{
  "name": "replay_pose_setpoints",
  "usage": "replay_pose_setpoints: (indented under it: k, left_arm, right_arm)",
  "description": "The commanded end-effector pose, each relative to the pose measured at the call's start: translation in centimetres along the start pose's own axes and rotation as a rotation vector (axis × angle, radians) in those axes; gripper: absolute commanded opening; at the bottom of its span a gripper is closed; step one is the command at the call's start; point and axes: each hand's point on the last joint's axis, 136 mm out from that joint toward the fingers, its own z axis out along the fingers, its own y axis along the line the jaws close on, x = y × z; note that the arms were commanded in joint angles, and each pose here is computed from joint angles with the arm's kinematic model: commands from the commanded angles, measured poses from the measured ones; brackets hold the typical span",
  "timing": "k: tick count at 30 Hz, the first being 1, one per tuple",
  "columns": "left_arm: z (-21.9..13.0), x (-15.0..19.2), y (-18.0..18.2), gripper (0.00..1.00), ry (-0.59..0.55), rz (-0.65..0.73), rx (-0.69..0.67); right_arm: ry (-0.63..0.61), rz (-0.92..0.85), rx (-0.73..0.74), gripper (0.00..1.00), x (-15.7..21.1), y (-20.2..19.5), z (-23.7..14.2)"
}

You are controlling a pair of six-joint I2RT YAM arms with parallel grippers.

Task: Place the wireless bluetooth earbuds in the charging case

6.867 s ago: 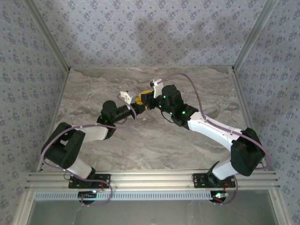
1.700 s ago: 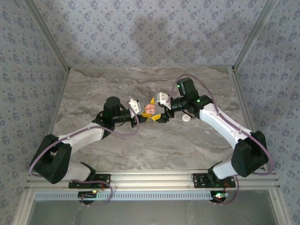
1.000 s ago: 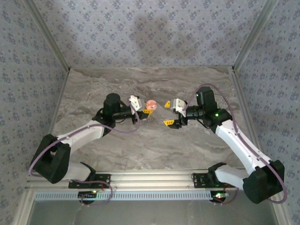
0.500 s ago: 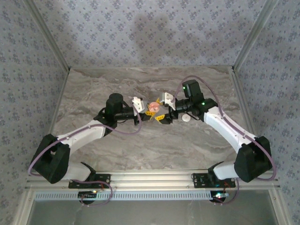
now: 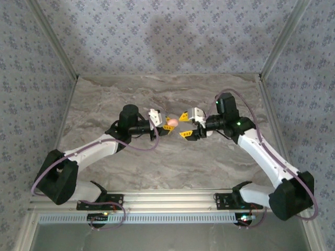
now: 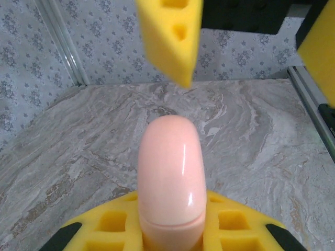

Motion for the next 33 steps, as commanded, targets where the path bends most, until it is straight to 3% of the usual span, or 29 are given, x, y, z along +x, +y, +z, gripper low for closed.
replay_pose_setpoints:
  k: [1, 6, 11, 17, 23, 26, 33]
  left_arm:
    - [0.4, -1.0, 0.7, 0.03, -0.011, -0.016, -0.007]
    - [1.3, -0.6, 1.7, 0.03, 0.007, -0.173, -0.017]
    - [2.9, 1.2, 4.3, 0.02, 0.093, -0.473, -0.154]
    - [6.3, 4.3, 5.2, 0.01, 0.248, -0.838, -0.218]
    - [10.2, 6.9, 4.4, 0.02, 0.447, -1.064, -0.239]
    - [12.1, 8.2, 4.5, 0.02, 0.491, -1.179, -0.238]
    - [14.3, 11.6, 3.9, 0.02, 0.610, -1.261, -0.245]
  right_arm:
    - [-0.027, 0.065, 0.018, 0.59, 0.3, 0.4, -1.0]
    - [-0.007, 0.225, 0.176, 0.57, 2.2, -1.9, -2.2]
    - [0.050, 0.668, 0.507, 0.60, 6.9, -7.3, -5.5]
    - [-0.003, 1.049, 0.780, 0.52, 12.3, -9.9, -11.8]
    - [-0.019, 1.107, 0.856, 0.52, 14.1, -8.7, -13.4]
    - [-0.004, 1.114, 0.867, 0.52, 14.7, -7.9, -13.4]
    - [0.018, 1.145, 0.876, 0.53, 15.8, -6.1, -13.7]
